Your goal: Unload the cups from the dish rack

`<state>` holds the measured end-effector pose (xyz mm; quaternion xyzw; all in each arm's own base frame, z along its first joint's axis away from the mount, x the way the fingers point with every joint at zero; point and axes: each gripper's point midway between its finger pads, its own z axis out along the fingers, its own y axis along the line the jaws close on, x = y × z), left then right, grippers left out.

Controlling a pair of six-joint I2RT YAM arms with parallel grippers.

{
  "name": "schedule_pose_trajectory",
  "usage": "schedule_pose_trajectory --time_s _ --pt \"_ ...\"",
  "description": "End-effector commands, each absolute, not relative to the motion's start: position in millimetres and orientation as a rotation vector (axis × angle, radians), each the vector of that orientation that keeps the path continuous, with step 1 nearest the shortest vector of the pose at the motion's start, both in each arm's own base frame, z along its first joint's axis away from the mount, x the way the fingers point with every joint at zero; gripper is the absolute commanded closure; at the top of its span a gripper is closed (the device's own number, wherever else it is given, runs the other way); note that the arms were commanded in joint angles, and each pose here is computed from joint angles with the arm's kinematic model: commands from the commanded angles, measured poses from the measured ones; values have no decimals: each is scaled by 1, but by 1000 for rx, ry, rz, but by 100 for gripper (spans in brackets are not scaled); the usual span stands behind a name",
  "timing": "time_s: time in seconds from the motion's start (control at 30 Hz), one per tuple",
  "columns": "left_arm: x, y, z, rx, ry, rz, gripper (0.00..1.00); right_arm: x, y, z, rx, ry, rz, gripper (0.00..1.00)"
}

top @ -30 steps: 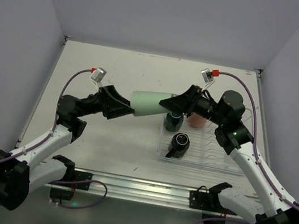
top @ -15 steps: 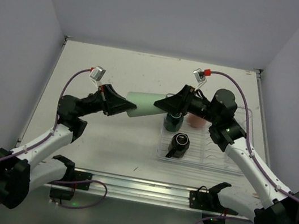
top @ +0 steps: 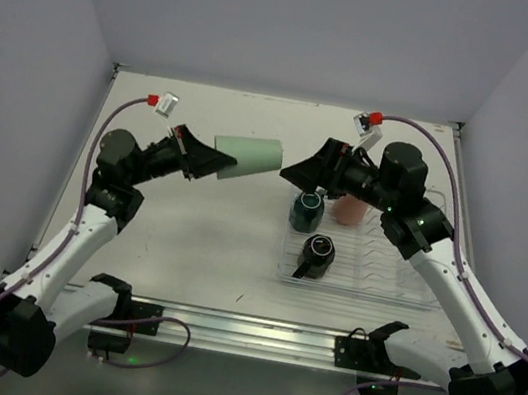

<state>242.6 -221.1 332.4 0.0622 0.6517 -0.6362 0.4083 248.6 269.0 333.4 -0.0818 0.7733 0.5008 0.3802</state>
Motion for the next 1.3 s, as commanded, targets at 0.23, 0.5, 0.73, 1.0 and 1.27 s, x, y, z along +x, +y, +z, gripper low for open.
schedule_pose_trajectory --time_s 0.23,0.5,0.73,1.0,1.27 --pt "307 -99 279 -17 2107 -435 100 275 161 308 56 2234 457 1" --pt "323 -47 239 -102 2317 -18 100 283 122 276 71 2373 116 1" --pt "335 -22 223 -200 2384 189 100 290 111 265 76 2420 69 1" --pt "346 -40 165 -115 2586 156 100 296 97 263 101 2436 63 1" --pt "355 -37 138 -101 2655 216 100 299 79 254 142 2439 19 1"
